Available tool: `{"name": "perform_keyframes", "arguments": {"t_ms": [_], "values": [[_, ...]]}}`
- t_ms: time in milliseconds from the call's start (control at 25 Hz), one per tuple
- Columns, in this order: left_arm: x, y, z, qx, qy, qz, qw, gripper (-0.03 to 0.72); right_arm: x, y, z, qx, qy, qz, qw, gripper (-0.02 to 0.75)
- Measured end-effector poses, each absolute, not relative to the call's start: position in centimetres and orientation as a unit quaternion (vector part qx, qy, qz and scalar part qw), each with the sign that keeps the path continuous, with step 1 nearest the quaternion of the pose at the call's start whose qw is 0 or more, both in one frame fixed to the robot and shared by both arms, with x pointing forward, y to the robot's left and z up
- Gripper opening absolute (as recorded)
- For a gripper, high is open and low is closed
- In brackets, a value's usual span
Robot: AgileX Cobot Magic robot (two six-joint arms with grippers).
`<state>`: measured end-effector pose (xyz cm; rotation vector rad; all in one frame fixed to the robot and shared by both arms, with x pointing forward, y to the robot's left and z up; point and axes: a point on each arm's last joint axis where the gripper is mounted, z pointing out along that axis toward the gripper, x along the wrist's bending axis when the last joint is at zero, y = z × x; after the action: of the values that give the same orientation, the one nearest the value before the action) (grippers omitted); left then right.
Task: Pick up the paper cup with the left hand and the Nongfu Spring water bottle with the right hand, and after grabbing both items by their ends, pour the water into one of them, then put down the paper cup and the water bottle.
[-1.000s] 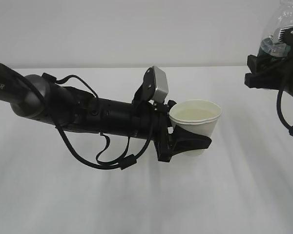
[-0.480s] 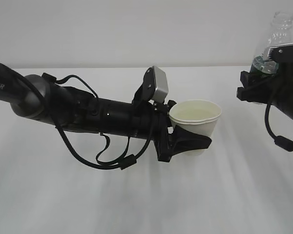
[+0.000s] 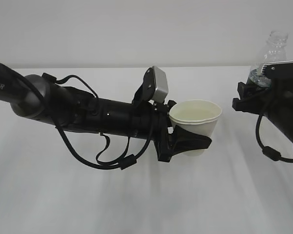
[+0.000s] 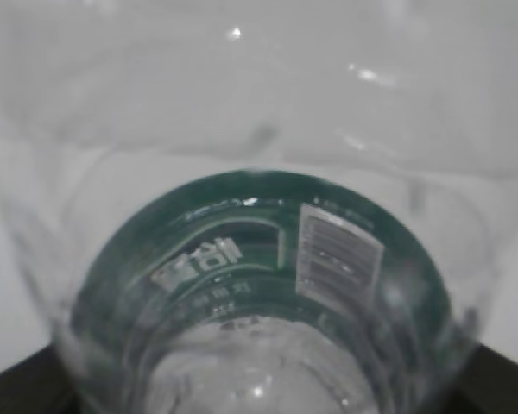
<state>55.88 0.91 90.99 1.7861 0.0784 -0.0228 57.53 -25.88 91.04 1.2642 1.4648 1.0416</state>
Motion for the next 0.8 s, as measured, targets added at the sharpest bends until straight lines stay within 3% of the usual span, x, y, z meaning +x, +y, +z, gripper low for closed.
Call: {"name": "perform_keyframes", "arguments": {"t_ms": [360,800], "values": [[55.9,0.9,91.0,0.779,0.034,-0.010,0.626,0.434,58.0,-26.0,88.5,0.527,0.594,0.412,0.447,0.501],[56.1,1.0,90.9,0.782,0.045,-0.002,0.621,0.434,58.3,-26.0,88.6,0.523,0.586,0.419,0.455,0.501]]}}
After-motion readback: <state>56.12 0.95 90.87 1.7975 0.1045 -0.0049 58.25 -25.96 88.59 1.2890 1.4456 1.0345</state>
